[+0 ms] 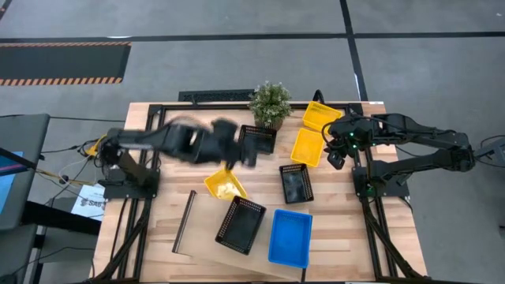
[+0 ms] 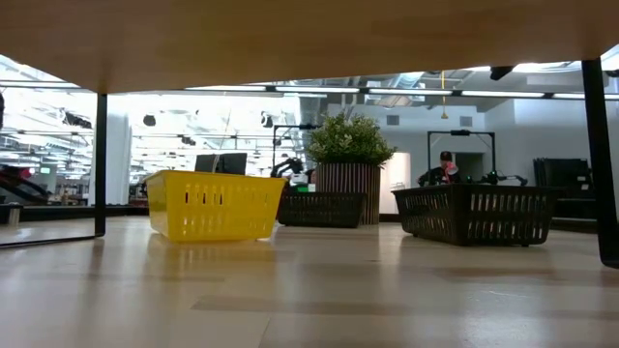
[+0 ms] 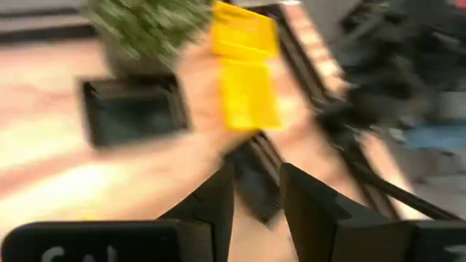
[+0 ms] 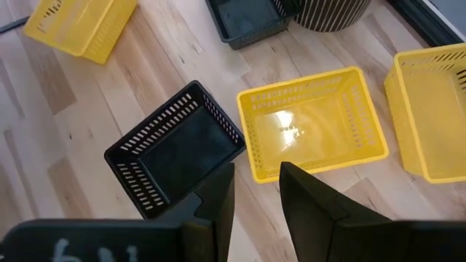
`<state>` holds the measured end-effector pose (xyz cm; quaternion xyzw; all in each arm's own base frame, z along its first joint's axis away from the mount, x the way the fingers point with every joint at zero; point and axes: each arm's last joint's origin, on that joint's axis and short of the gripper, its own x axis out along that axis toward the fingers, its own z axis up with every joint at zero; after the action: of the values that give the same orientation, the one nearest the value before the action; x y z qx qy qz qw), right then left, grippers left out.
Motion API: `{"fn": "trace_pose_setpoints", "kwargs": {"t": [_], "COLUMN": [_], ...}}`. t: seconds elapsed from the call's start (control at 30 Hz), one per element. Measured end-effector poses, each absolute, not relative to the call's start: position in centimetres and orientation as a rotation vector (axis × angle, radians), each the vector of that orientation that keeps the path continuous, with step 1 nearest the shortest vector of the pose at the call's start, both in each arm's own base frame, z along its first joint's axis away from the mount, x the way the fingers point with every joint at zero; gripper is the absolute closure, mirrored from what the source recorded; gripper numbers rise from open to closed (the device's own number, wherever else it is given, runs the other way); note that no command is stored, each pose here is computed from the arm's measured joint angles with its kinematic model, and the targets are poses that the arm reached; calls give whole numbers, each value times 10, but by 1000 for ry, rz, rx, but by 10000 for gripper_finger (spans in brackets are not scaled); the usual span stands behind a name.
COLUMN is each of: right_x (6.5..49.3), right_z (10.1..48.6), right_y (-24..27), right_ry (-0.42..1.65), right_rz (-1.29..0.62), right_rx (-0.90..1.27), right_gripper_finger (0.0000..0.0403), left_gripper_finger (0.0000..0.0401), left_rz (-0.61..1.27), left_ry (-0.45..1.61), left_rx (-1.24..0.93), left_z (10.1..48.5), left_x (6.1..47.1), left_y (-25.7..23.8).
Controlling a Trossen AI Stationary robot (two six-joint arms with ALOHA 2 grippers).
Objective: Stack baskets on shelf by color
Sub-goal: Stack the top black bin on top of the black bin on the shelf
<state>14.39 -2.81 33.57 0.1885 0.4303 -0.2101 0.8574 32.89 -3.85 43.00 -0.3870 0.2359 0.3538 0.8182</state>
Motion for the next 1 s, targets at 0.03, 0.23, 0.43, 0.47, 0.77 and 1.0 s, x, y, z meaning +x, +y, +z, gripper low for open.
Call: {"fn": "trace_pose_setpoints", "kwargs": {"t": [0.03, 0.23, 0.43, 0.47, 0.77, 1.0], "right_x": [144, 144, 144, 144, 146, 146], "right_z": [336, 336, 336, 336, 337, 337], "right_y": [-28, -28, -28, -28, -29, -29], "right_ry": [903, 899, 892, 892, 865, 865], "right_rz": [-445, -455, -471, -471, -472, -474], "right_rx": [403, 422, 450, 450, 459, 458], "right_gripper_finger": [269, 269, 269, 268, 270, 270], "left_gripper_finger": [298, 256, 190, 179, 127, 127], "left_rz": [783, 932, 1050, 1050, 1078, 1122], "left_ry": [523, 679, 795, 802, 768, 729], "left_rx": [-811, -757, -742, -744, -836, -883], "left_z": [427, 402, 363, 355, 282, 240], "left_x": [331, 337, 340, 341, 349, 342], "left_y": [-24, 48, 94, 98, 124, 136]}}
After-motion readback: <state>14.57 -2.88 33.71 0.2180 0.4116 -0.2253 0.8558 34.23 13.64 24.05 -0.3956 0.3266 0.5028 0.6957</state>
